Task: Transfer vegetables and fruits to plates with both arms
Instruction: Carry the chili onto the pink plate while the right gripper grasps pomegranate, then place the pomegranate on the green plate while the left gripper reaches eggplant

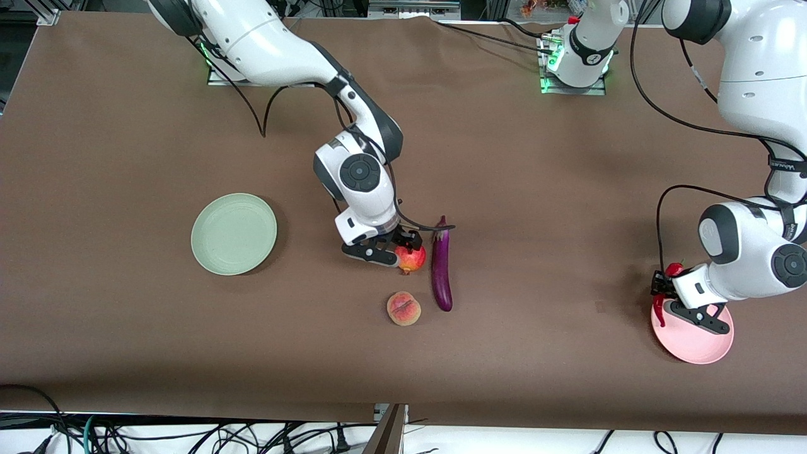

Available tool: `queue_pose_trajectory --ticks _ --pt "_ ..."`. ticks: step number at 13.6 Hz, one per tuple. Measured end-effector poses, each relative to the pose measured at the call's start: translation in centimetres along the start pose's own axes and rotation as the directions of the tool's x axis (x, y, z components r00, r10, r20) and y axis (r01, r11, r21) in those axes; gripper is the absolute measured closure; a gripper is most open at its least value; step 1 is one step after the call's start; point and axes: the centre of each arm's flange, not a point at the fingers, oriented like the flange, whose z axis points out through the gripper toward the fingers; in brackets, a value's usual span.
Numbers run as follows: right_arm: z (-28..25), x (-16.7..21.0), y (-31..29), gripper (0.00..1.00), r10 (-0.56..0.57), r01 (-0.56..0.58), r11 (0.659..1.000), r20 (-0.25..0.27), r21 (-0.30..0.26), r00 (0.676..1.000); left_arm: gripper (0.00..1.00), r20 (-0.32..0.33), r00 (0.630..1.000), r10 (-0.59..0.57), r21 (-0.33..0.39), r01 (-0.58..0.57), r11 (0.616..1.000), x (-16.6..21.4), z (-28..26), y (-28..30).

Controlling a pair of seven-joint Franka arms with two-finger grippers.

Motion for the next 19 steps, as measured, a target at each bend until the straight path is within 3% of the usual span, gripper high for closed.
queue_pose_trajectory --ticks 6,10,13,14,15,16,19 --pt "0.3 1.8 -1.2 0.00 0.065 -0.063 0.997 -0.037 0.052 0.997 0.77 -0.050 0.999 -0.010 0.032 0.012 0.999 1.1 -1.7 -2.0" --pt "3.6 0.0 -1.5 0.00 0.077 -0.076 0.996 -0.029 0.056 0.997 0.74 -0.073 0.997 -0.018 0.048 0.022 0.999 1.7 -1.3 -3.2" --pt "4.6 -0.5 -1.5 0.04 0.097 -0.096 0.994 -0.023 0.051 0.995 0.48 -0.079 0.996 -0.033 0.052 0.037 0.998 1.2 -0.3 -4.3" --pt "4.5 -0.5 -1.5 0.04 0.098 -0.096 0.994 -0.024 0.052 0.995 0.48 -0.080 0.996 -0.035 0.052 0.039 0.998 1.1 -0.2 -4.4" --pt "4.3 -0.3 -1.6 0.12 0.098 -0.097 0.994 -0.026 0.052 0.995 0.42 -0.084 0.996 -0.038 0.048 0.042 0.998 1.1 -0.3 -4.4" --pt "4.2 0.0 -1.4 0.16 0.090 -0.089 0.995 -0.025 0.042 0.996 0.33 -0.093 0.995 -0.045 0.038 0.049 0.998 1.3 -0.4 -4.4" --pt "2.4 3.3 0.8 0.16 0.006 -0.007 0.999 -0.002 -0.032 1.000 0.02 -0.120 0.991 -0.058 0.019 0.061 0.998 1.9 -1.1 -4.1"
